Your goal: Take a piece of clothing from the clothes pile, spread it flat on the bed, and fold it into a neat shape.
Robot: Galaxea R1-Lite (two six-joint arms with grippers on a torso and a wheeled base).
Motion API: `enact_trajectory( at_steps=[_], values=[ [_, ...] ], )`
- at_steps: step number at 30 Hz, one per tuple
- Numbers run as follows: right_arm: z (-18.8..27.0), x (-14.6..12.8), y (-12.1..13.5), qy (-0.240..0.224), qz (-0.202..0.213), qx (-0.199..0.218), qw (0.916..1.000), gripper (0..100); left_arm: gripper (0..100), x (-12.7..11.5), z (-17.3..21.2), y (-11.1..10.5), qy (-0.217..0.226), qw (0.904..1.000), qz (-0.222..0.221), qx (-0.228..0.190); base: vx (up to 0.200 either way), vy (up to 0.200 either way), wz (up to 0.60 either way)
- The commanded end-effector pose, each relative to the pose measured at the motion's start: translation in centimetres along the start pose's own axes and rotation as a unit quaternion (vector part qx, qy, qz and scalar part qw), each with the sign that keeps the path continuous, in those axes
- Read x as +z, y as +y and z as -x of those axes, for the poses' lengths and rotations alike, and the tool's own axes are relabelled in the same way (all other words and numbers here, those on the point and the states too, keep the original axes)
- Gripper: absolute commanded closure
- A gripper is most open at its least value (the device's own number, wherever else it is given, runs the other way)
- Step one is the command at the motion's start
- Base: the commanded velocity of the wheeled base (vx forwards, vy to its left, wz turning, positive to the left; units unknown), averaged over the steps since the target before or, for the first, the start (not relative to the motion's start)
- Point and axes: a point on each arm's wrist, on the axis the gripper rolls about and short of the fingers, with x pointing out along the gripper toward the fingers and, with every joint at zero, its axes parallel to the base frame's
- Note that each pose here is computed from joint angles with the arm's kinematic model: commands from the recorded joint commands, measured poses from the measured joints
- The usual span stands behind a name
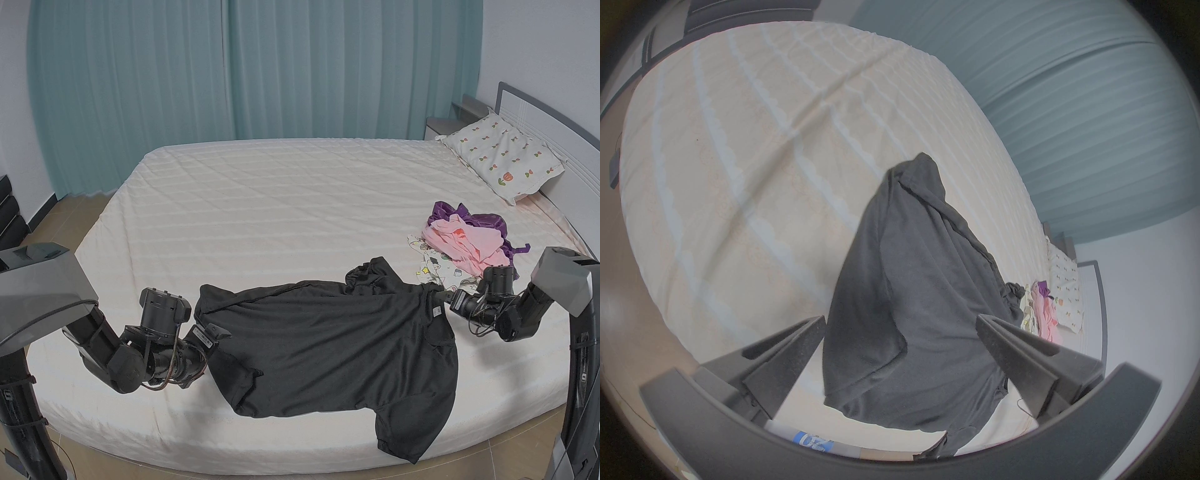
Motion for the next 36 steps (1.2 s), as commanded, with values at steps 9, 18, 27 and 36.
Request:
enact_trajectory(
  at_steps=[9,18,27,36],
  values=[
    [5.4,0.8,-1.0,0.016,-0.035,-0.008,0.9992,0,0,-2.6,-2.5,-2.0,-0.005,0.9924,-0.11,0.055,0.0,0.0,0.0],
    [8.5,-1.7,-0.1,0.024,-0.03,-0.001,0.9992,0,0,-4.3,-5.7,-2.4,0.002,0.9717,-0.196,0.132,0.0,0.0,0.0],
    [8.9,-3.7,1.1,0.035,-0.053,0.014,0.9979,0,0,-5.9,-6.7,-0.4,0.011,0.9407,-0.277,0.196,0.0,0.0,0.0],
    [9.3,-4.4,1.2,0.04,-0.051,0.017,0.9977,0,0,-5.0,-4.7,1.5,0.021,0.9178,-0.284,0.276,0.0,0.0,0.0]
  ],
)
